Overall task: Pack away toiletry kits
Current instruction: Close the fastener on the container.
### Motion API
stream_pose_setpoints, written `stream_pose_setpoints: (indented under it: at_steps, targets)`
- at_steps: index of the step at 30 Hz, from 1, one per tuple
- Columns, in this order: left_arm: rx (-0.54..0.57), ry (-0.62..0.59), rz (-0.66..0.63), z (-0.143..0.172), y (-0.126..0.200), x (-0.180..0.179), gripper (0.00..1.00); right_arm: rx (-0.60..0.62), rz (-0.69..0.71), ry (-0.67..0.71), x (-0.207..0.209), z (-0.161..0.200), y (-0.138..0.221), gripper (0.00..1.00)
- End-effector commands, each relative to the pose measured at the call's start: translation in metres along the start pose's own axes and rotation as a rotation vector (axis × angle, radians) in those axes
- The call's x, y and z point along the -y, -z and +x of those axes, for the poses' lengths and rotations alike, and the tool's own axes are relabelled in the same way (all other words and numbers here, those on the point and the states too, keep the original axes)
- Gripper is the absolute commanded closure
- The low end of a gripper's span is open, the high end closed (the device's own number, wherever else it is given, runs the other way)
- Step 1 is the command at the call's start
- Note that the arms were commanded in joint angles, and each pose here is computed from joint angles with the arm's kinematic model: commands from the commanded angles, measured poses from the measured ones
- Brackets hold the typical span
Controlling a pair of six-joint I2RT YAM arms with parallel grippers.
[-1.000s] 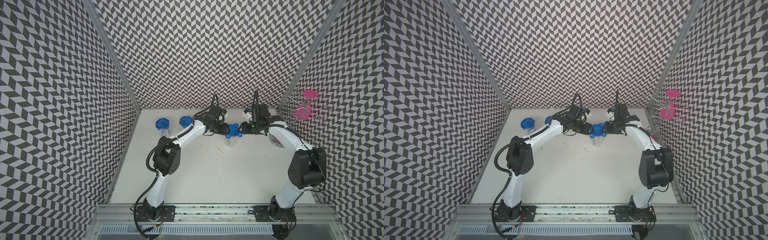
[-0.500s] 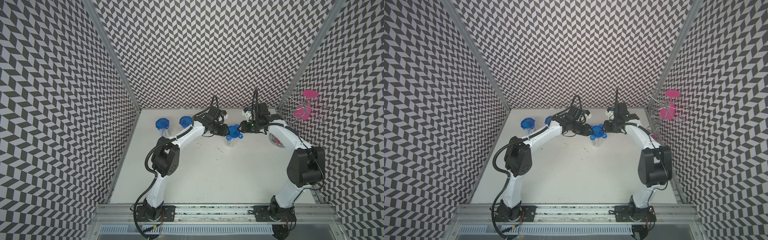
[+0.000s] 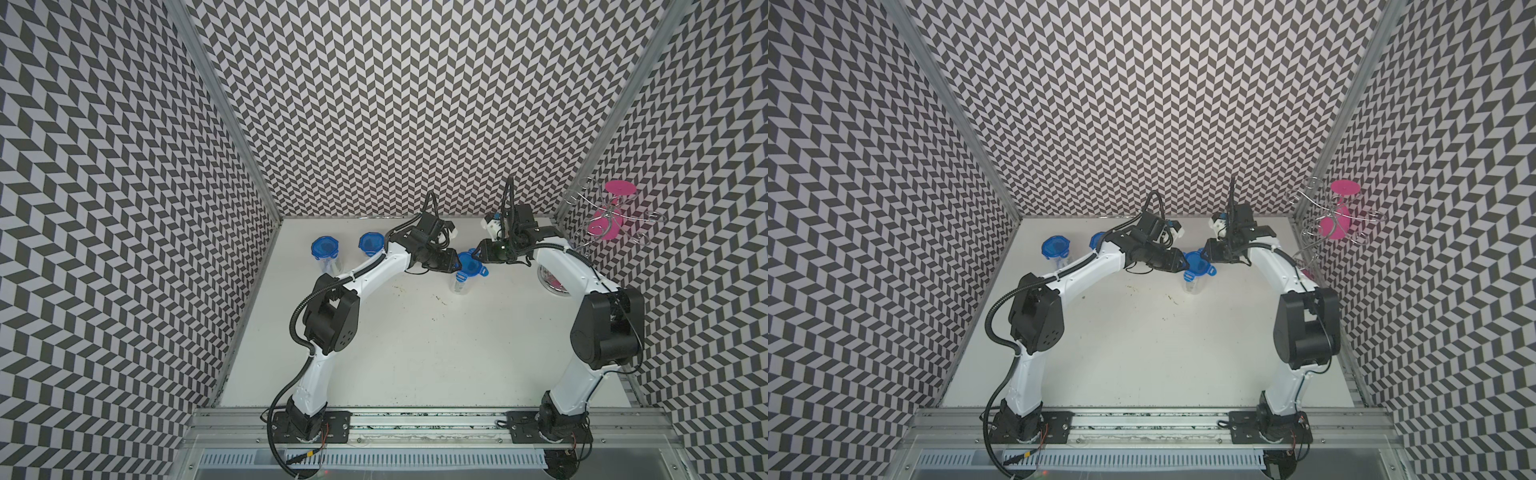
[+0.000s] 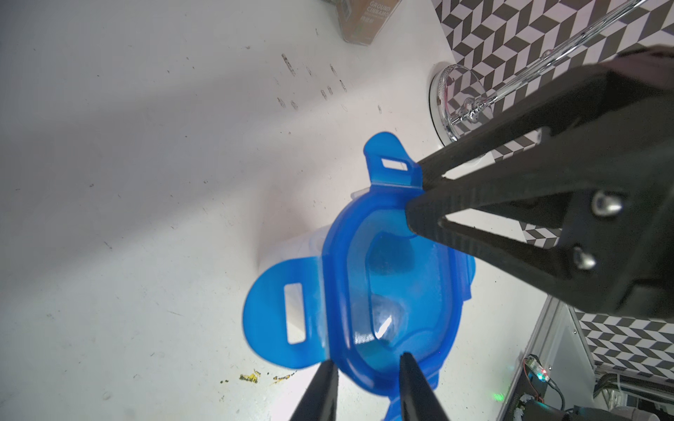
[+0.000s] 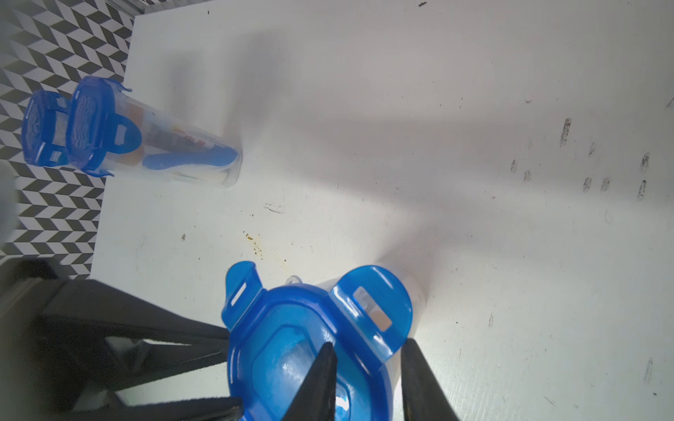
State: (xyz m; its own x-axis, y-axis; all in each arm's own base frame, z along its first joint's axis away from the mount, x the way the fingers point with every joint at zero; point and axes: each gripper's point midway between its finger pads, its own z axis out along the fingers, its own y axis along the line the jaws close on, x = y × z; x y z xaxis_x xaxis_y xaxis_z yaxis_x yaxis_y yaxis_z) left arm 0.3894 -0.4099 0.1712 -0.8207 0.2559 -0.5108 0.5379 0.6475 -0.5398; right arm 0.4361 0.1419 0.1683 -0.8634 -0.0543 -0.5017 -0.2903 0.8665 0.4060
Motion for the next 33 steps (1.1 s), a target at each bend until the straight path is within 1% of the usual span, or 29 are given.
stream_pose_setpoints:
  at_steps: [1, 7, 12, 14, 19, 24, 27, 30, 33]
  targets:
    - [0.026, -0.030, 0.027, -0.007, 0.017, 0.020, 0.69, 0.035, -0.021, 0.031, -0.005, -0.014, -0.002, 0.71]
    - [0.029, -0.030, 0.018, -0.008, 0.019, 0.019, 0.69, 0.050, -0.045, 0.043, -0.011, -0.017, -0.001, 0.71]
    - [0.028, -0.023, 0.015, -0.008, 0.021, 0.016, 0.68, 0.094, -0.099, 0.071, -0.025, -0.025, 0.005, 0.71]
    - [0.026, -0.014, 0.011, -0.006, 0.022, 0.012, 0.67, 0.111, -0.117, 0.086, -0.031, -0.028, 0.007, 0.70]
    - [0.031, -0.003, 0.013, -0.004, 0.026, 0.006, 0.65, 0.102, -0.122, 0.088, -0.032, -0.026, 0.003, 0.70]
    - [0.024, -0.003, 0.017, 0.000, 0.028, 0.007, 0.65, 0.089, -0.109, 0.086, -0.030, -0.025, 0.000, 0.70]
    - [0.025, -0.003, 0.025, 0.002, 0.031, 0.009, 0.64, 0.103, -0.088, 0.094, -0.029, -0.030, 0.005, 0.69]
    - [0.037, -0.007, 0.057, -0.002, 0.039, 0.017, 0.64, 0.124, -0.059, 0.110, -0.030, -0.038, 0.016, 0.65]
    - [0.062, -0.014, 0.082, -0.013, 0.050, 0.025, 0.62, 0.136, 0.003, 0.115, -0.024, -0.041, 0.029, 0.58]
